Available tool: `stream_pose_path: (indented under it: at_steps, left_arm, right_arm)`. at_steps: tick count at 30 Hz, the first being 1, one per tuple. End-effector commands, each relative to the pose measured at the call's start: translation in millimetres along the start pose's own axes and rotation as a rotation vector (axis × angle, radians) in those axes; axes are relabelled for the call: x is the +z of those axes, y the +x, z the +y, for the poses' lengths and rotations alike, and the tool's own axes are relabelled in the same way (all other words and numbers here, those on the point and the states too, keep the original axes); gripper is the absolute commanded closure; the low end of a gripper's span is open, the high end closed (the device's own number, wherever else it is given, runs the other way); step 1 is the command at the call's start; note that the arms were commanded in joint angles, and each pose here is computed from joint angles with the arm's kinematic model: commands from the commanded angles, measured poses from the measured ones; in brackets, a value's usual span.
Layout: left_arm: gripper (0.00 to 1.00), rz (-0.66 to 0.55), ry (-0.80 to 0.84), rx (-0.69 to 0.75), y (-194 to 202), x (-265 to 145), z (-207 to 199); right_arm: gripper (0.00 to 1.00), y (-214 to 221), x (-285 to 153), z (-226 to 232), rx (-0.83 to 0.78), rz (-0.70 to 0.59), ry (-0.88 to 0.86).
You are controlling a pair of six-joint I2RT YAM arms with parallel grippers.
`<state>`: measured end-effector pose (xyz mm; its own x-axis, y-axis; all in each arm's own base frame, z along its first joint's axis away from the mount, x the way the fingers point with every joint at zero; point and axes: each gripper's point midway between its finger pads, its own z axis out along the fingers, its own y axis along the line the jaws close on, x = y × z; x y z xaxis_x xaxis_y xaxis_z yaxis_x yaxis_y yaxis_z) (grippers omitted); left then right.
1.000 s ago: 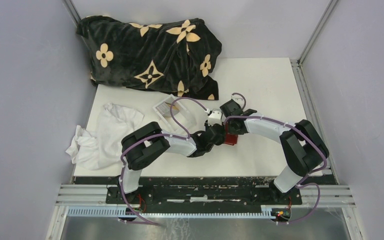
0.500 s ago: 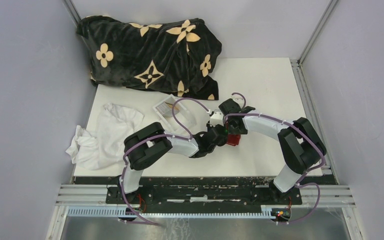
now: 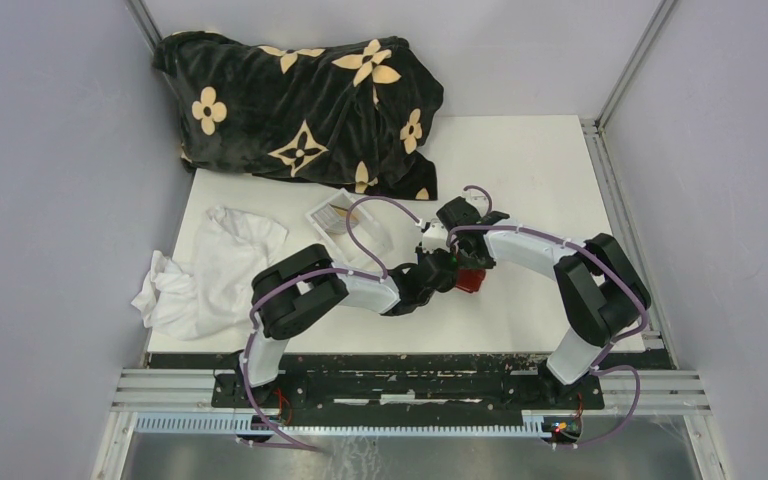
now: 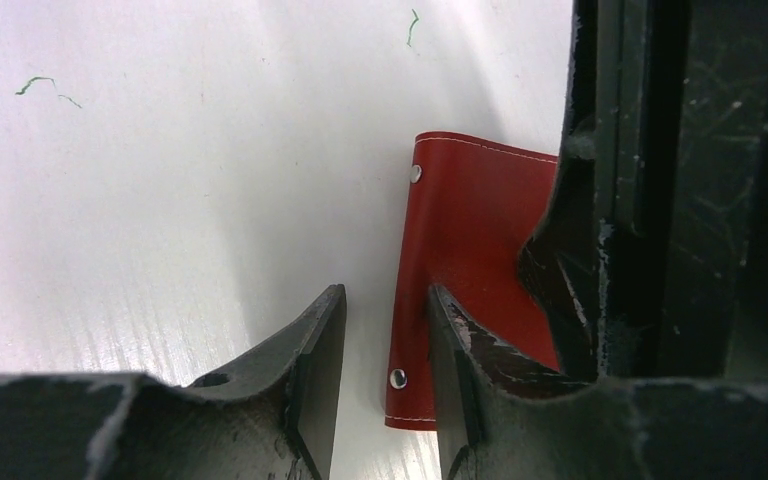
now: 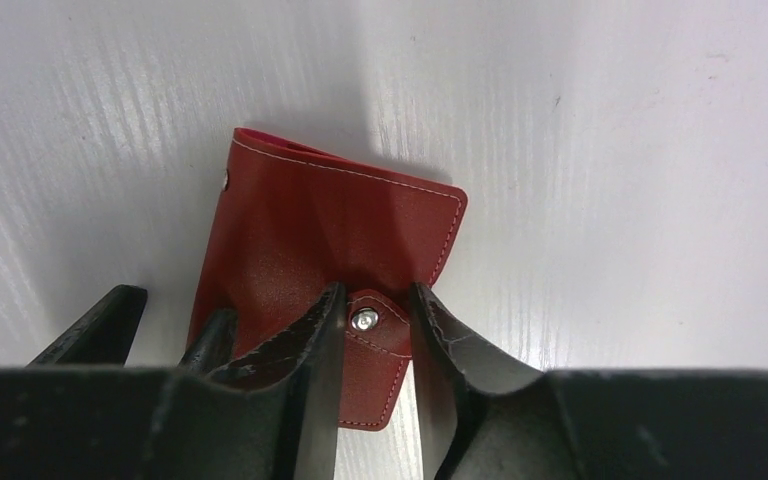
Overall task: Put the credit cards into the card holder
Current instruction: Open the card holder at the center of the board.
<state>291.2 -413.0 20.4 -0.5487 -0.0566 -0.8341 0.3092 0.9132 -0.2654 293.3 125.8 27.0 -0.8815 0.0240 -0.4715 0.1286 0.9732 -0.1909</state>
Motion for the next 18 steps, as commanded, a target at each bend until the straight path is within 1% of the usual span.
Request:
stream_pose_path:
  at_steps: [1, 2, 4, 9, 13, 18]
  left_arm:
    - [0.58, 0.225, -0.151, 0.119, 80, -7, 57]
    - [0.59, 0.227, -0.15, 0.117, 81, -7, 57]
    - [0.59, 0.231, -0.149, 0.115, 82, -7, 57]
    - [0.6, 0.233, -0.149, 0.113, 84, -7, 57]
    - [0.6, 0.235, -0.153, 0.114, 85, -8, 58]
    - [0.62, 0.245, -0.158, 0.115, 91, -7, 60]
  right_arm:
    - [0.69, 28, 2, -36, -0.089, 0.082, 0.152]
    - [0.72, 29, 2, -37, -0.088, 0.083, 0.152]
    - [0.73, 32, 2, -36, -0.092, 0.085, 0.157]
    - [0.82, 41, 5, -34, -0.092, 0.105, 0.159]
    - [0.89, 48, 6, -30, -0.075, 0.123, 0.129]
    - [0.94, 47, -4, -24, -0.015, 0.091, 0.048]
